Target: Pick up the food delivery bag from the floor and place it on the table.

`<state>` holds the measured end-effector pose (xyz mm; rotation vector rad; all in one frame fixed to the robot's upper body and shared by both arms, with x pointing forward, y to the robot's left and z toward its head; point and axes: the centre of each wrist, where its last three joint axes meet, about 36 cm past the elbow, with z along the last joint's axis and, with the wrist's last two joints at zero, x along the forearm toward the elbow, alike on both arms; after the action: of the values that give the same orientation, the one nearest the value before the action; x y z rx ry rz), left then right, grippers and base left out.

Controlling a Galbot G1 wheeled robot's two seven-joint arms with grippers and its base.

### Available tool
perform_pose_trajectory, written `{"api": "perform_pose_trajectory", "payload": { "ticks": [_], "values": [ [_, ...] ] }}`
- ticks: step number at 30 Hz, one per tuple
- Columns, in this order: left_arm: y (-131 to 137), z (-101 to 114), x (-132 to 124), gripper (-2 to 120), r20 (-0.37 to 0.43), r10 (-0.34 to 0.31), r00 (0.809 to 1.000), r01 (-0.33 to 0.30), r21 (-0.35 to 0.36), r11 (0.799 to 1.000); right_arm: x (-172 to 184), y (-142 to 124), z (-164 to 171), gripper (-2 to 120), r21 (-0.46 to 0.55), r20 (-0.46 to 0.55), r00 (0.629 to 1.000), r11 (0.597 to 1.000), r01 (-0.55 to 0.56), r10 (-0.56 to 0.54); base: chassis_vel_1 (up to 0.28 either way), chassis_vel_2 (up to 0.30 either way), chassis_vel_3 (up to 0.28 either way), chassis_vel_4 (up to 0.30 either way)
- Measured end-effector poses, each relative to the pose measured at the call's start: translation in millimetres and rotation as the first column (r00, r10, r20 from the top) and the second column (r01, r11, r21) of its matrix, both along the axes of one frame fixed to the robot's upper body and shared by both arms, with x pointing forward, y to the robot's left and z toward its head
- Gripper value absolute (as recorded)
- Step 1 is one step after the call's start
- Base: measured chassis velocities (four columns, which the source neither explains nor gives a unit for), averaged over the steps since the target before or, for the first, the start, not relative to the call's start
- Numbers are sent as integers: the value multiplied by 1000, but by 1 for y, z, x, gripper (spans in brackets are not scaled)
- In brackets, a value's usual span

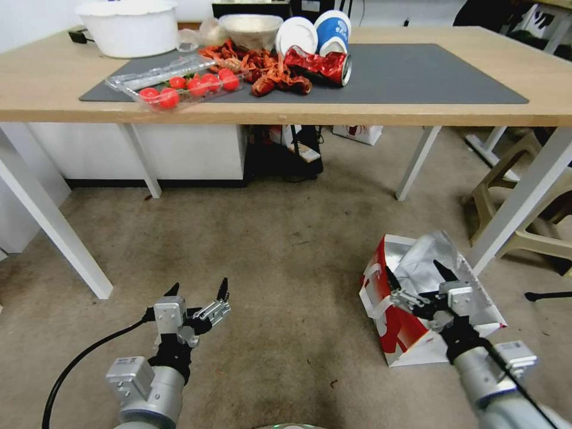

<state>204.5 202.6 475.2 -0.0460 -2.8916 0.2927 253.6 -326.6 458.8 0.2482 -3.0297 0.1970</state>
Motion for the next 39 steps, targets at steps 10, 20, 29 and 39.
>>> {"api": "perform_pose_trajectory", "payload": {
  "ticks": [10, 20, 29, 39],
  "values": [
    [0, -1, -2, 100, 6, 5, 1000, -5, -2, 1000, 51, -75, 12, 100, -93, 3, 1000, 996, 15, -15, 0, 0, 0, 0],
    [1, 0, 0, 100, 16, 30, 999, -30, -1, 1000, 112, -132, -12, 100, -174, -148, 986, 983, 52, -79, 0, 0, 0, 0],
    [0, -6, -1, 100, 18, 40, 999, -40, -2, 999, 141, -156, -45, 100, -195, -231, 967, 979, 63, -108, 0, 0, 0, 0],
    [-2, -11, 0, 100, 10, 55, 998, -55, -9, 998, 161, -151, -49, 100, -198, -264, 958, 978, 63, -115, 0, 0, 0, 0]
  ]
}}
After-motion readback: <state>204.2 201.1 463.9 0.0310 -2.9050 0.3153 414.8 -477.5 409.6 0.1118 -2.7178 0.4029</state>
